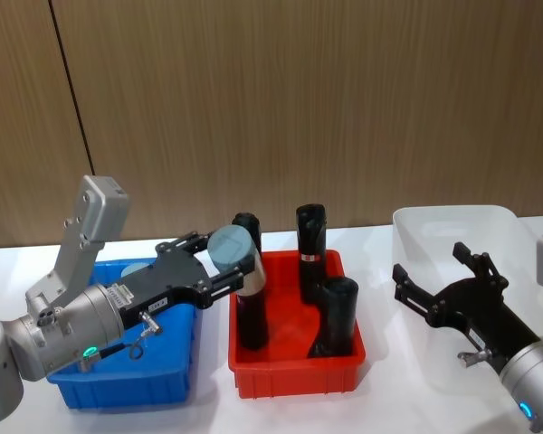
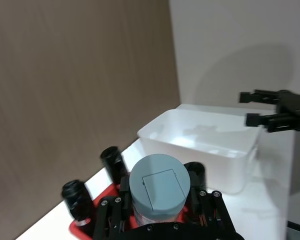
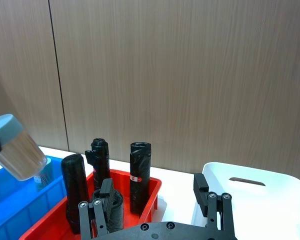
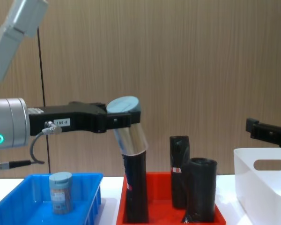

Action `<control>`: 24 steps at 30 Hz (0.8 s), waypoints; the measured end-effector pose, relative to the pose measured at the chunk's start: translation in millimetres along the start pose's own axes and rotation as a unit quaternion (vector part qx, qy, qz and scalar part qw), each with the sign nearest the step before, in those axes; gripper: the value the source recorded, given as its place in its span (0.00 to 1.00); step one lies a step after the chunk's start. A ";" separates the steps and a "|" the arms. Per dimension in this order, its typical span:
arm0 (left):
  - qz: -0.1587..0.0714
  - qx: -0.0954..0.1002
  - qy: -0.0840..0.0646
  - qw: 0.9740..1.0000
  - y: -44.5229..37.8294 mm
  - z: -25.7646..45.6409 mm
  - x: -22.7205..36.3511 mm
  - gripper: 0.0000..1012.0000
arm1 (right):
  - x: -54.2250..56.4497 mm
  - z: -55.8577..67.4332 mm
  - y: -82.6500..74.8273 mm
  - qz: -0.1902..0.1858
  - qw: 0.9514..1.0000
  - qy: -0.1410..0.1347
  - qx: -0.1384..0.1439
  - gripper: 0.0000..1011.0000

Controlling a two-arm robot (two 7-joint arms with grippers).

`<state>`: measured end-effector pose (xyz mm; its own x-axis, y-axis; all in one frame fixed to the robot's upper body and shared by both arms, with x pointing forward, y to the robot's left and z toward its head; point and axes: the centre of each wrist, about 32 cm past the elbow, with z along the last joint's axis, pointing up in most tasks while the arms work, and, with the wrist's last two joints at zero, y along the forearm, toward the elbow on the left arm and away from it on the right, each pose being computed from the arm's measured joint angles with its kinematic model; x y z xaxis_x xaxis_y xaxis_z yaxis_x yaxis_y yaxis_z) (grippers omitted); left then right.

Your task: Pick the cotton swabs from the blue box and place them into the white box.

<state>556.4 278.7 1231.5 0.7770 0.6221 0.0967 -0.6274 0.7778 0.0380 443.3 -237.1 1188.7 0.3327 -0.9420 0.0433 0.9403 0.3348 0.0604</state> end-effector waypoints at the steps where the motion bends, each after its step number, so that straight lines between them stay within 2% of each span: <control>1: -0.014 -0.004 0.000 1.000 0.5 0.9 0.9 0.66 | 0.0 0.0 0.0 0.000 1.000 0.000 0.000 0.99; 7: -0.058 -0.018 0.002 0.998 2.6 3.3 5.3 0.66 | 0.0 0.0 0.0 0.000 1.000 0.000 0.000 0.99; 11: -0.075 -0.023 0.005 0.997 4.3 2.8 7.6 0.66 | 0.0 0.0 0.0 0.000 1.000 0.000 0.000 0.99; 24: -0.085 -0.021 0.011 0.996 11.3 -4.9 9.4 0.66 | 0.0 0.0 0.0 0.000 1.000 0.000 0.000 0.99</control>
<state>556.8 293.7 1228.0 0.8726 0.4834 0.0705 -0.4851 0.8744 0.0100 443.3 -237.1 1188.7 0.3326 -0.9421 0.0433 0.9404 0.3347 0.0604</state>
